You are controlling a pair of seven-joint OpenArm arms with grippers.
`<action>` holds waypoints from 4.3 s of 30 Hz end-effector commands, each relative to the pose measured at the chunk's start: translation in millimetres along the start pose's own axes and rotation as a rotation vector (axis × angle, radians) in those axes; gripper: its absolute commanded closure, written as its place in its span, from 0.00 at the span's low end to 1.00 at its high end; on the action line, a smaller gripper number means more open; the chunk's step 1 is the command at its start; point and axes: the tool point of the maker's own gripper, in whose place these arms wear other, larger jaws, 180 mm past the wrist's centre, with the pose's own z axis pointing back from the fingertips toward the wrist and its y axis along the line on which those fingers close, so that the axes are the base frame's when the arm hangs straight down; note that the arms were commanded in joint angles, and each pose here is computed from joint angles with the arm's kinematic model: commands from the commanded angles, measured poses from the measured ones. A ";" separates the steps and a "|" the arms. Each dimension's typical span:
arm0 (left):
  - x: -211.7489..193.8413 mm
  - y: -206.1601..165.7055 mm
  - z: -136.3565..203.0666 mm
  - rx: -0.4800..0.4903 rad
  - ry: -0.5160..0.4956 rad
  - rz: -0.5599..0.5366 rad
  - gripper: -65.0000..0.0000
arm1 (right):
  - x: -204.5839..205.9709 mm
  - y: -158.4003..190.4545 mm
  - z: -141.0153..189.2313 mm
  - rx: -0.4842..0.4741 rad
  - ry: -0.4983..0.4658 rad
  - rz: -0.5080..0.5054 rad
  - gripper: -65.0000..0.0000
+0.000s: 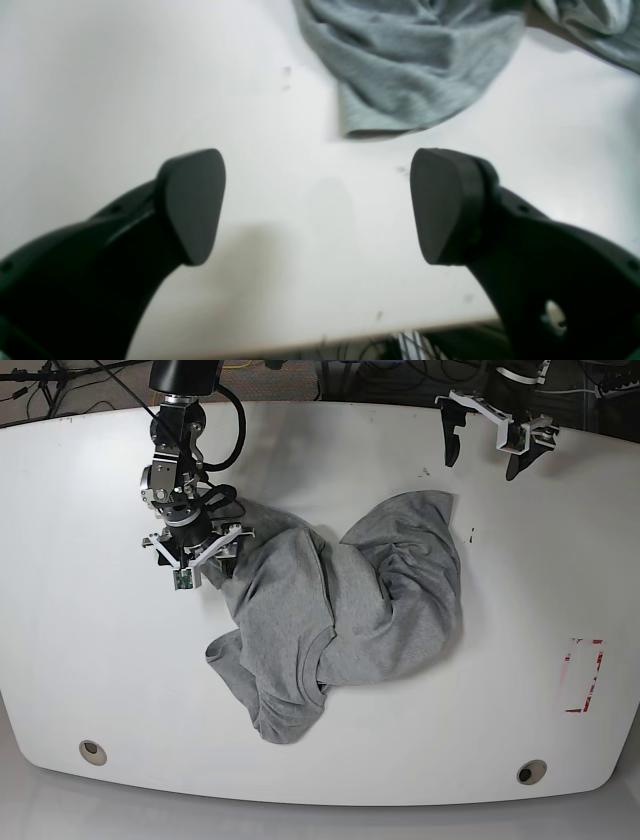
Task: Fold the T-shirt properly
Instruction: 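Move the right gripper down onto the grey T-shirt's edge and grasp it, then lower the left gripper onto the opposite shirt edge and grasp it, then lift the shirt with both grippers, stretching it apart and shaking it out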
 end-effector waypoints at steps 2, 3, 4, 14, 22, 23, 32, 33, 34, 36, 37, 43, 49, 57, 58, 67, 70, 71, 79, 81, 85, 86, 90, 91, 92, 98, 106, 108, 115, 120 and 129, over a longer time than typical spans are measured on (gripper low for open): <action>13.5 1.6 -1.0 0.003 -0.044 -0.006 0.16 | -16.6 0.3 -2.1 0.001 0.063 -0.003 0.44; 15.3 1.3 -2.4 0.002 -0.050 -0.005 0.15 | -17.7 0.3 -2.4 0.002 0.066 -0.004 0.44; 16.6 1.4 -3.4 0.003 -0.055 -0.004 0.15 | -18.3 0.4 -2.5 0.002 0.067 -0.004 0.46; 23.0 -4.8 -15.3 -0.016 -0.057 -0.003 0.15 | -17.5 21.8 -4.6 0.047 0.068 0.026 1.00; 25.5 -10.8 -37.8 -0.038 -0.003 0.020 0.15 | -6.4 23.5 4.3 0.044 0.032 0.037 1.00; 26.1 -12.0 -40.1 -0.044 0.003 0.034 0.15 | -5.9 23.5 5.6 0.043 0.029 0.038 1.00; 31.7 -14.3 -63.8 -0.092 0.074 0.174 0.15 | 4.7 23.4 16.4 0.037 -0.009 0.051 1.00; 29.4 -14.2 -66.1 -0.094 0.090 0.178 0.15 | 3.3 23.4 17.6 0.037 -0.007 0.052 1.00; 29.1 -13.6 -68.0 -0.093 0.096 0.179 0.15 | 3.3 23.5 18.9 0.037 -0.008 0.053 1.00; 27.4 -12.4 -71.0 -0.091 0.104 0.179 0.15 | 3.8 23.5 20.3 0.036 -0.011 0.054 1.00; 26.0 -11.8 -72.4 -0.090 0.109 0.180 0.15 | 4.9 23.5 20.6 0.036 -0.014 0.055 1.00; 1.9 -8.6 -78.5 -0.080 0.171 0.194 0.15 | 10.2 22.9 24.0 0.032 -0.030 0.060 1.00; -10.6 -8.3 -85.3 -0.081 0.204 0.199 0.15 | 8.2 22.4 26.5 0.030 -0.028 0.060 1.00; -20.4 -26.8 -92.2 -0.144 0.241 0.167 0.15 | 7.8 22.1 31.1 0.027 -0.032 0.063 1.00; -19.8 -30.4 -93.2 -0.154 0.240 0.165 0.15 | 9.9 22.2 32.2 0.027 -0.039 0.064 1.00; -23.6 -44.5 -95.5 -0.191 0.254 0.162 0.16 | 19.2 22.1 37.2 0.023 -0.064 0.073 1.00; -30.4 -50.1 -95.0 -0.204 0.273 0.162 0.16 | 19.2 22.1 37.2 0.023 -0.064 0.073 1.00; -33.6 -51.9 -94.7 -0.209 0.281 0.162 0.16 | 19.2 22.1 37.2 0.023 -0.064 0.073 1.00; -49.0 -52.4 -94.5 -0.207 0.322 0.167 0.19 | 19.2 22.1 37.2 0.023 -0.064 0.073 1.00; -52.5 -51.9 -94.4 -0.205 0.331 0.168 0.26 | 19.2 22.1 37.2 0.023 -0.064 0.073 1.00; -56.8 -48.6 -99.5 -0.197 0.342 0.169 0.68 | 22.0 22.1 38.1 0.022 -0.072 0.075 1.00; -57.8 -47.6 -101.1 -0.194 0.345 0.169 0.79 | 23.6 22.1 38.7 0.021 -0.076 0.077 1.00; -67.4 -44.7 -103.2 -0.186 0.370 0.173 1.00 | 24.0 23.1 43.2 0.022 -0.082 0.080 1.00; -68.4 -44.1 -103.1 -0.184 0.373 0.175 1.00 | 24.8 23.8 44.3 0.023 -0.085 0.082 1.00; -68.3 -43.5 -103.2 -0.183 0.372 0.176 1.00 | 26.7 24.0 45.8 0.023 -0.091 0.082 1.00; -54.6 -36.8 -103.9 -0.179 0.338 0.155 1.00 | 38.3 25.0 58.1 0.018 -0.131 0.096 1.00; -2.1 1.2 -92.2 -0.114 0.202 0.109 1.00 | 65.2 25.2 78.3 0.001 -0.205 0.126 1.00; 14.2 14.5 -89.1 -0.091 0.163 0.082 1.00 | 69.8 24.1 82.0 -0.005 -0.208 0.137 1.00; 47.1 51.6 -85.6 -0.018 0.085 0.023 1.00 | 101.4 16.3 82.7 -0.023 -0.272 0.179 1.00; 85.6 77.3 -87.1 0.046 -0.014 0.010 1.00 | 120.8 12.8 81.0 -0.031 -0.314 0.194 1.00; 163.3 116.2 -77.1 0.144 -0.200 -0.065 1.00 | 166.4 1.8 82.7 -0.056 -0.409 0.243 1.00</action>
